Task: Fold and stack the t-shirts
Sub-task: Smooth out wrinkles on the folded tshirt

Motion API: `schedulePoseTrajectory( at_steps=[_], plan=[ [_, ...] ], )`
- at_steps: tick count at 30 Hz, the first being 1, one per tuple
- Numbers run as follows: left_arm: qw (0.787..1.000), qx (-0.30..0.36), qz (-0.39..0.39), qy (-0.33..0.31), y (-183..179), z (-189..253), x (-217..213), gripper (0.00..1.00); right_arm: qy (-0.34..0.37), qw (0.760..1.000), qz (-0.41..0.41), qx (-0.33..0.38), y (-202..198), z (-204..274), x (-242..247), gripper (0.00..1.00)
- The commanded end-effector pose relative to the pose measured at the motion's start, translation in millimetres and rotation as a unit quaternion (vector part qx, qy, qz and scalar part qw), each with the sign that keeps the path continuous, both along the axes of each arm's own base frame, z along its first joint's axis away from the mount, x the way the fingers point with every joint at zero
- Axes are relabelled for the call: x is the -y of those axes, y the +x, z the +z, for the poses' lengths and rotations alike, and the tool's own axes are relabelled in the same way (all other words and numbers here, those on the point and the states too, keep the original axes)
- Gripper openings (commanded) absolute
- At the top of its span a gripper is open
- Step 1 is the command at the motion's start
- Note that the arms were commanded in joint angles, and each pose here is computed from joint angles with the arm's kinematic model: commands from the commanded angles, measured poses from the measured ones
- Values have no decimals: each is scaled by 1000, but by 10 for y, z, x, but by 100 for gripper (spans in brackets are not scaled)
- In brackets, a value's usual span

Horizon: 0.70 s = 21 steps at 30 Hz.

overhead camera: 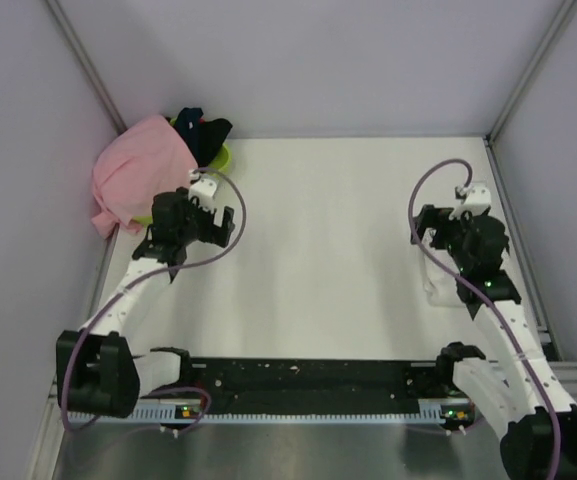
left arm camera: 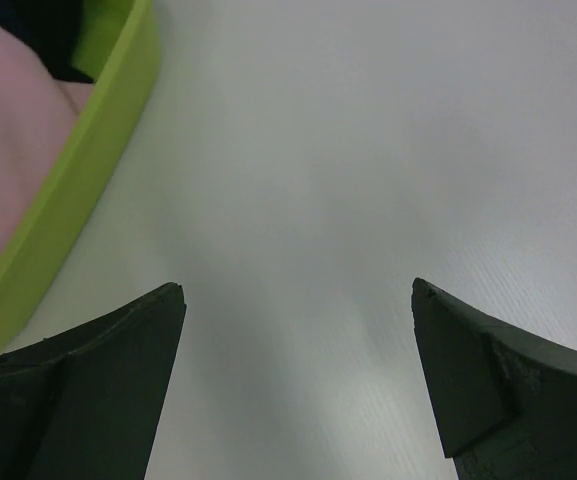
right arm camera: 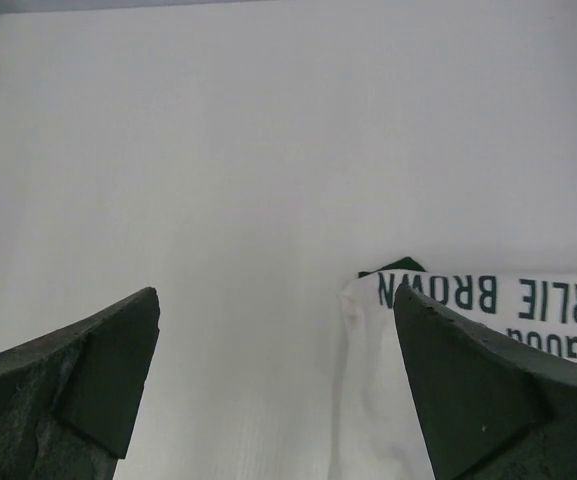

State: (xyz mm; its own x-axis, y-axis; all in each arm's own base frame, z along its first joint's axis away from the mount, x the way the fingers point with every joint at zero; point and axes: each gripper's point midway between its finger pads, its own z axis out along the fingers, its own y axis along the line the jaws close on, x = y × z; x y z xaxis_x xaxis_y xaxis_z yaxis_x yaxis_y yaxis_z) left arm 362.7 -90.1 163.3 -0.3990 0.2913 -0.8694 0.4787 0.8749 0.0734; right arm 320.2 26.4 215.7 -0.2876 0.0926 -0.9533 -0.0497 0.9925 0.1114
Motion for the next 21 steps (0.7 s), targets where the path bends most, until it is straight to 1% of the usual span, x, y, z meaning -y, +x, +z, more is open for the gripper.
schedulePoseTrajectory(
  at_steps=[1, 3, 5, 8, 10, 12, 16, 21],
  plan=[
    [982, 125, 123, -75, 129, 310, -415, 99, 17, 989, 113, 98, -31, 21, -523, 99],
    [973, 132, 177, -74, 82, 162, -632, 99, 0, 988, 131, 84, -70, -213, -625, 99],
    [968, 136, 198, -67, 8, 35, -732, 99, -19, 988, 135, 70, -87, -420, -644, 99],
    [970, 152, 180, -66, -135, -149, -701, 99, -28, 990, 125, 61, -87, -609, -599, 99],
    [966, 181, 172, -69, -189, -178, -687, 99, -27, 991, 114, 61, -75, -636, -564, 99],
    [967, 194, 149, -72, -237, -230, -619, 99, -36, 991, 106, 74, -65, -637, -529, 99],
    [972, 175, 128, -87, -254, -333, -517, 99, -40, 992, 93, 73, -97, -716, -473, 99],
    [969, 153, 170, -96, -188, -380, -618, 99, -54, 990, 102, 80, -108, -728, -479, 99]
  ],
)
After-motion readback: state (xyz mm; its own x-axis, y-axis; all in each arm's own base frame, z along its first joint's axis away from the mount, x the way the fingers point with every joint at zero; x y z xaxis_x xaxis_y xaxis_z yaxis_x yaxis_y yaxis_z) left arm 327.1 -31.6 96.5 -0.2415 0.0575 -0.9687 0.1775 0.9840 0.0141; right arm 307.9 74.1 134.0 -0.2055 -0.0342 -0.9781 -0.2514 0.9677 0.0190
